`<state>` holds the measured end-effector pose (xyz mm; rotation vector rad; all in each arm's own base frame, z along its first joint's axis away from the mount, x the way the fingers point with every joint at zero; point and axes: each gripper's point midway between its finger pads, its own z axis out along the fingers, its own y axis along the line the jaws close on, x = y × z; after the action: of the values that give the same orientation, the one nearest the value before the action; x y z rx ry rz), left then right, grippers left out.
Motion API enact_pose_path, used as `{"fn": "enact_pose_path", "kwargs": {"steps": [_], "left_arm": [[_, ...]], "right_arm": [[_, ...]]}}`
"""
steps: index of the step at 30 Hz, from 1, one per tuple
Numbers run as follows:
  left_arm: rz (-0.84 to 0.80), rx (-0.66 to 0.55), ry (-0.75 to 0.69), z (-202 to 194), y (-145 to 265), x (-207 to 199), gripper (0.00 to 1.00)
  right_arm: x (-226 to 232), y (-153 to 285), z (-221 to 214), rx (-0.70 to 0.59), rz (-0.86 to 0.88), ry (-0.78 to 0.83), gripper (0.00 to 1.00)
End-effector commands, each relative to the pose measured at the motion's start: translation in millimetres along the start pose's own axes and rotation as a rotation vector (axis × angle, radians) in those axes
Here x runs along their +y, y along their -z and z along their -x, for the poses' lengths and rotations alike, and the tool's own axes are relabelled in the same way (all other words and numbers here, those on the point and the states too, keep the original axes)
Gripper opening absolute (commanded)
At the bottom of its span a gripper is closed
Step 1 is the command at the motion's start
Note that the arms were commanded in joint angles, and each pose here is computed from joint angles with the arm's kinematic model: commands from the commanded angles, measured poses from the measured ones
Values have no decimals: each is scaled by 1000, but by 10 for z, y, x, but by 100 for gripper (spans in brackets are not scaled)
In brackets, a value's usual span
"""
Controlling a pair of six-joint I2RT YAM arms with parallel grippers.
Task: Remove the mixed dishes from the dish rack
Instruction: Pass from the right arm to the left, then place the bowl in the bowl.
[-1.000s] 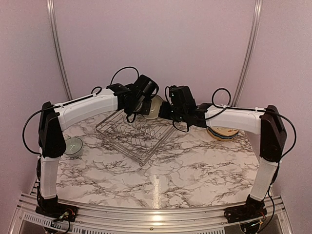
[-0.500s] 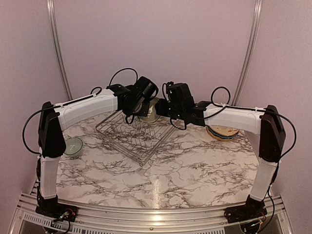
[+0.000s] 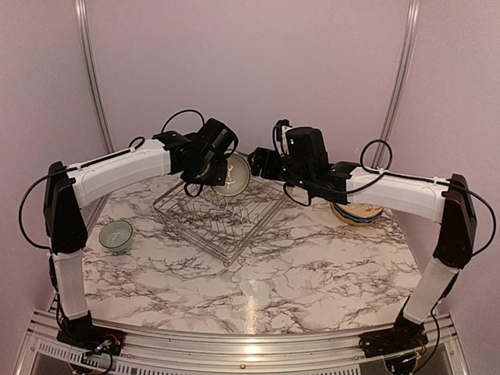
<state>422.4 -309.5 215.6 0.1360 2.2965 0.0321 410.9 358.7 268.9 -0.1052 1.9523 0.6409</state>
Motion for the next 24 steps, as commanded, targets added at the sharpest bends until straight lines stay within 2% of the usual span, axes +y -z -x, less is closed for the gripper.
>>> {"fn": "enact_pose_path", "kwargs": {"steps": [1, 5, 10, 12, 16, 20, 24], "left_arm": [[-70, -24, 138, 197, 273, 317, 0], [-82, -12, 193, 137, 414, 623, 0], [-149, 75, 324, -110, 502, 990, 0], [-154, 115, 435, -255, 533, 1215, 0], [-118, 243, 781, -659, 602, 1808, 0], [115, 289, 1070, -1040, 817, 2443, 0], [274, 274, 1293, -1342, 948, 2822, 0]], "right_arm": [[152, 445, 546, -162, 116, 28, 88], [153, 714, 720, -231, 207, 32, 94], [-144, 763, 733, -243, 168, 2, 95], [-216, 751, 714, -238, 156, -6, 95], [-251, 741, 692, -240, 150, -6, 95], [-244, 726, 699, -244, 155, -11, 94], [-238, 703, 683, -236, 158, -15, 93]]}}
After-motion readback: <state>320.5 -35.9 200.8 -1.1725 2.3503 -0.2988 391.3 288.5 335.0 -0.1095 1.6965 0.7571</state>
